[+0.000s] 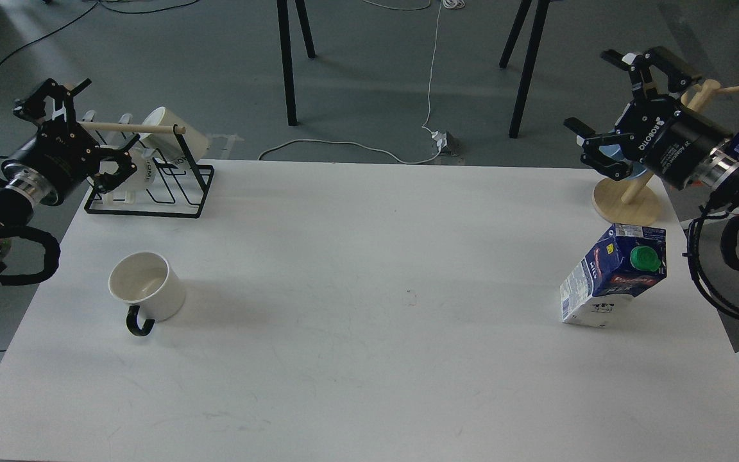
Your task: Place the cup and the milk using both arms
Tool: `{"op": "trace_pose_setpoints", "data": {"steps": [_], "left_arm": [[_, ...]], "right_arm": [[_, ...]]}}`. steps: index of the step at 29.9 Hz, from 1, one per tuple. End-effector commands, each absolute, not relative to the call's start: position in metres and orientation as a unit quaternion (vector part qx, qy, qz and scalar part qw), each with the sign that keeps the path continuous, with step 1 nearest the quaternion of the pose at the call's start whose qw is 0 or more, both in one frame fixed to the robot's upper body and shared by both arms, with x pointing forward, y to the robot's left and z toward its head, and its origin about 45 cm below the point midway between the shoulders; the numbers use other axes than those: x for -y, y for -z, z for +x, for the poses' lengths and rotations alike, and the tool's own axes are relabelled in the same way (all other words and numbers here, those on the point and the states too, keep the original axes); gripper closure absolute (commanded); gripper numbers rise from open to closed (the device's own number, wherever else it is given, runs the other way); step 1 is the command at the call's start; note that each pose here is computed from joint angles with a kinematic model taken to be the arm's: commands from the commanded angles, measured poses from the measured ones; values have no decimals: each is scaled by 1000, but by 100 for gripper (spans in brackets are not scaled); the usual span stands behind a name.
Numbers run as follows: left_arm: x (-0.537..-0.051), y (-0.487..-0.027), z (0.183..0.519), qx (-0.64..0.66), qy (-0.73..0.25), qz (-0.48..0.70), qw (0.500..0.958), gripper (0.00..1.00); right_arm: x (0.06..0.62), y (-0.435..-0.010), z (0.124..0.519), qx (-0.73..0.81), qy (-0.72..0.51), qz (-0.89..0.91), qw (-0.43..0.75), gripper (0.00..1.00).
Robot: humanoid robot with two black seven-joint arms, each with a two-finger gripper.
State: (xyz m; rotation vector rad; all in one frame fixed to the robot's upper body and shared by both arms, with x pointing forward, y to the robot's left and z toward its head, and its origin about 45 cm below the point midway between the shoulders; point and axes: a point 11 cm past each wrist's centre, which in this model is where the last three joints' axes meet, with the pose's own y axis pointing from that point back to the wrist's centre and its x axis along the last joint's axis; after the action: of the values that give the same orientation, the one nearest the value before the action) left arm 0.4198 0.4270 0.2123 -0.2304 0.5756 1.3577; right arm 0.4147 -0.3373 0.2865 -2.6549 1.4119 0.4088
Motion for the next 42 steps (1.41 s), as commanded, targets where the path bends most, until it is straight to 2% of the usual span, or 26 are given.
{"op": "trace_pose_setpoints", "data": {"steps": [1,12,17,20,24,28,34,39,42], "left_arm": [[-429,-207,416,-265,-620,-103,731,0],[-432,-229,434,-248,-632,-189,709,0],[-450,-232,436,-233,-654,-185,696,0],[-484,-240,435,-196,-689,-153,680,0],[-512,-277,442,-112,-707,-66,695,0],[-565,-308,417,-50,-733,20,678,0],[-604,-331,391,-15,-751,81,655,0],[-624,-347,375,17,-748,157,644,0],[-611,-348,382,26,-726,179,663,0]], "right_arm": [[338,-289,416,-467,-133,-872,61,0],[339,-282,413,-468,-140,-871,56,0],[340,-281,413,-469,-140,-870,56,0],[345,-282,412,-474,-138,-868,55,0],[351,-279,410,-480,-139,-865,50,0],[351,-278,410,-481,-140,-864,49,0],[352,-277,409,-481,-140,-864,48,0],[359,-275,407,-488,-141,-861,43,0],[360,-272,405,-488,-144,-860,41,0]]}}
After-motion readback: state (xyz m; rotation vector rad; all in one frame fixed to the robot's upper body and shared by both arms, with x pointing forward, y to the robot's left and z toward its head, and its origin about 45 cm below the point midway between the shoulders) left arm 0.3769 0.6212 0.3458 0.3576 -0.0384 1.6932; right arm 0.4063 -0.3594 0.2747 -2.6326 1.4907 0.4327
